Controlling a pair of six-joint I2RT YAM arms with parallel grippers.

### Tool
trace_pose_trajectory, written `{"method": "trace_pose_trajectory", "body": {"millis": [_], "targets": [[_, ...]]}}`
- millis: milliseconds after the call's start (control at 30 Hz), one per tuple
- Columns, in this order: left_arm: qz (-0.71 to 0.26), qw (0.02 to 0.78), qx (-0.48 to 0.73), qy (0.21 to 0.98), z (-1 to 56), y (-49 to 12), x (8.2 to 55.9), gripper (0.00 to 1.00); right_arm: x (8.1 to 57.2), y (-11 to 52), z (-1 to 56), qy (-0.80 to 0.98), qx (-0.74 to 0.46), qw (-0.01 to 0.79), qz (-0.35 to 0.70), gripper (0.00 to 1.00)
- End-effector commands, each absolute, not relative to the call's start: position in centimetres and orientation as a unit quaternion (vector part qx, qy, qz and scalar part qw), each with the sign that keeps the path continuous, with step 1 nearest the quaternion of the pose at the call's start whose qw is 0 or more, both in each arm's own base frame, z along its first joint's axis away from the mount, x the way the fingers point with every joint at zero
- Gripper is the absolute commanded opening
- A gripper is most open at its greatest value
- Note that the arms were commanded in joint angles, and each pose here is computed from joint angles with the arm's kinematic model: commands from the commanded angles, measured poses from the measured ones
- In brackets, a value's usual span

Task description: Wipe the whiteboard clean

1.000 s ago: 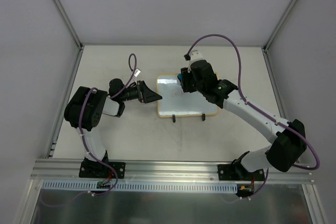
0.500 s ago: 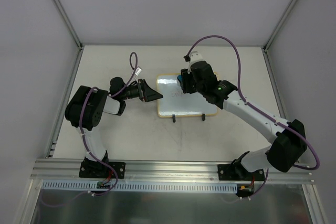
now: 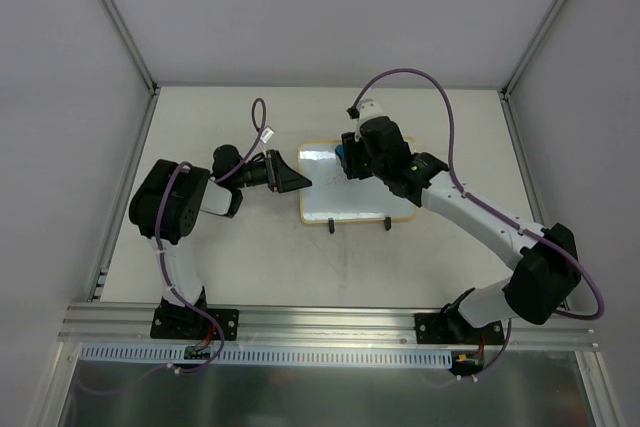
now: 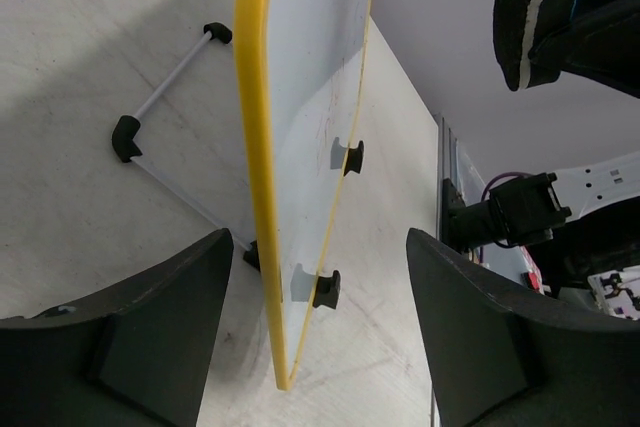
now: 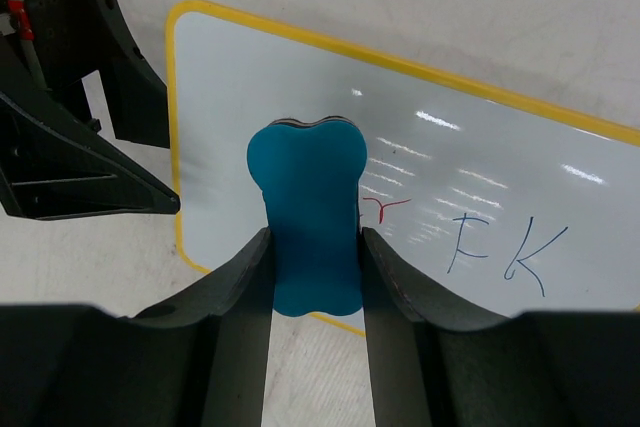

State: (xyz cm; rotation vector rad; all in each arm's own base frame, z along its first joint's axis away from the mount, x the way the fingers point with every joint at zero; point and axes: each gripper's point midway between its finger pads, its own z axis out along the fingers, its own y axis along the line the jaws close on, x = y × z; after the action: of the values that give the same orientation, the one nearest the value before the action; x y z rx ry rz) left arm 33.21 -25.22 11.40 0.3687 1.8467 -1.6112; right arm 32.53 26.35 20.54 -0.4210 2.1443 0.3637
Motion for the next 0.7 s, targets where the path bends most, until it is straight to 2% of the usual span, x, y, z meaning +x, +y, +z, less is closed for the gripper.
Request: {"method": "trace_pose_trajectory", "body": {"millis": [0, 67, 300, 467, 667], "targets": [[-0.607, 0.46, 0.273, 0.587, 16.9, -25.9, 33.4, 0.65, 33.2, 27.2, 21.2, 0.858, -0.169, 0.46, 0.152, 0.32], [-0.607, 0.459, 0.274, 0.588, 16.7, -25.9, 33.4, 0.59, 33.2, 27.3, 21.1, 0.859, -0.168, 0.459, 0.154, 0.32], [-0.606, 0.456, 0.272, 0.592, 15.9, -26.1, 33.8, 0.53, 33.1, 28.0, 20.0, 0.861, -0.174, 0.454, 0.152, 0.31], [-0.606, 0.457, 0.28, 0.589, 15.8, -26.3, 33.9, 0.4, 33.3, 28.3, 18.9, 0.863, -0.176, 0.45, 0.146, 0.31], [-0.607, 0.456, 0.294, 0.581, 16.0, -26.7, 33.9, 0.29, 33.0, 28.7, 18.1, 0.865, -0.181, 0.447, 0.136, 0.31]]}}
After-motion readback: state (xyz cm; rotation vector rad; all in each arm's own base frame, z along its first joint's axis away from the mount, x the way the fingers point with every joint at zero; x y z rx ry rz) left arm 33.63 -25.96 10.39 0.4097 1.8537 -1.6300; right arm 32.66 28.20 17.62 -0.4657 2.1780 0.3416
